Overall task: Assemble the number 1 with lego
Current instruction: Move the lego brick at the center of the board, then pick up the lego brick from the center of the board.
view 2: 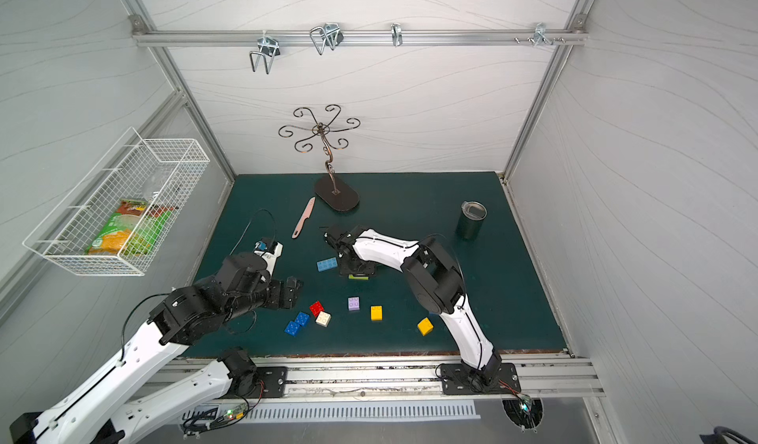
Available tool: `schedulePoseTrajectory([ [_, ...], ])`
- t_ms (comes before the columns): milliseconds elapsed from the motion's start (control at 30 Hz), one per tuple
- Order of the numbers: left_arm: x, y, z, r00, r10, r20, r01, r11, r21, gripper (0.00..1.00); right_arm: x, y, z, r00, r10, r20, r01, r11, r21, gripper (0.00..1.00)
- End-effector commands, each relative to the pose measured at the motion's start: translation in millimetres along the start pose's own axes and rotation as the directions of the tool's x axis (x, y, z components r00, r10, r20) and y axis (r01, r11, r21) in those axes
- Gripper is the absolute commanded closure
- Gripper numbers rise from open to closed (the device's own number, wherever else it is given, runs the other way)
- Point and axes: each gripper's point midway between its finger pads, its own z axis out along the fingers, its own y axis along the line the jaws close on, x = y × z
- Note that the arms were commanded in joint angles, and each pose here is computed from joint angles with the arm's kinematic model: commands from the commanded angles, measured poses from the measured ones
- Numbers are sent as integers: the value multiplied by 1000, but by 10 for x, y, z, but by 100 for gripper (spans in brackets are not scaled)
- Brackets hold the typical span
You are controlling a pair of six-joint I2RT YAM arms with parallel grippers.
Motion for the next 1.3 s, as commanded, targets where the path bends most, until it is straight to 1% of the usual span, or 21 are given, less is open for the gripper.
schedulePoseTrajectory([
  [0, -128, -13, -50, 999, -15, 50, 15, 1000, 7, 1, 310, -154, 127, 996, -13, -89, 17, 999, 41, 36],
  [100, -123, -10, -45, 999, -14, 48, 14, 1000, 4, 1, 385, -166, 128, 994, -27, -103, 32, 998, 46, 38],
  [333, -126, -5, -46, 999, -16, 49, 16, 1000, 2, 1, 464, -193, 120, 993, -49, -111, 55, 997, 54, 38],
  [433, -120, -11, -33, 999, -13, 43, 13, 1000, 1, 1, 450, -177, 67, 994, -47, -102, 51, 998, 40, 34],
  [533, -119, -12, -26, 999, -13, 39, 13, 1000, 0, 1, 411, -162, -35, 995, -45, -85, 47, 999, 27, 22],
  [667, -117, -15, -23, 999, -11, 39, 11, 1000, 1, 1, 356, -139, -246, 997, -50, -50, 50, 999, -1, 1],
  [800, -112, -17, -20, 999, -11, 35, 11, 1000, 1, 1, 384, -129, -461, 998, -66, -13, 66, 997, -28, 1],
  [933, -115, -19, -23, 999, -10, 38, 10, 1000, 2, 0, 494, -165, -579, 997, -71, -3, 71, 996, -46, 1],
  [1133, -115, -22, -27, 999, -10, 40, 10, 1000, 3, 1, 778, -107, -644, 994, -94, -51, 89, 991, -100, 1],
  [1267, -119, -24, -28, 999, -9, 40, 9, 1000, 3, 1, 945, 3, -617, 988, -131, -76, 123, 987, -102, 2],
])
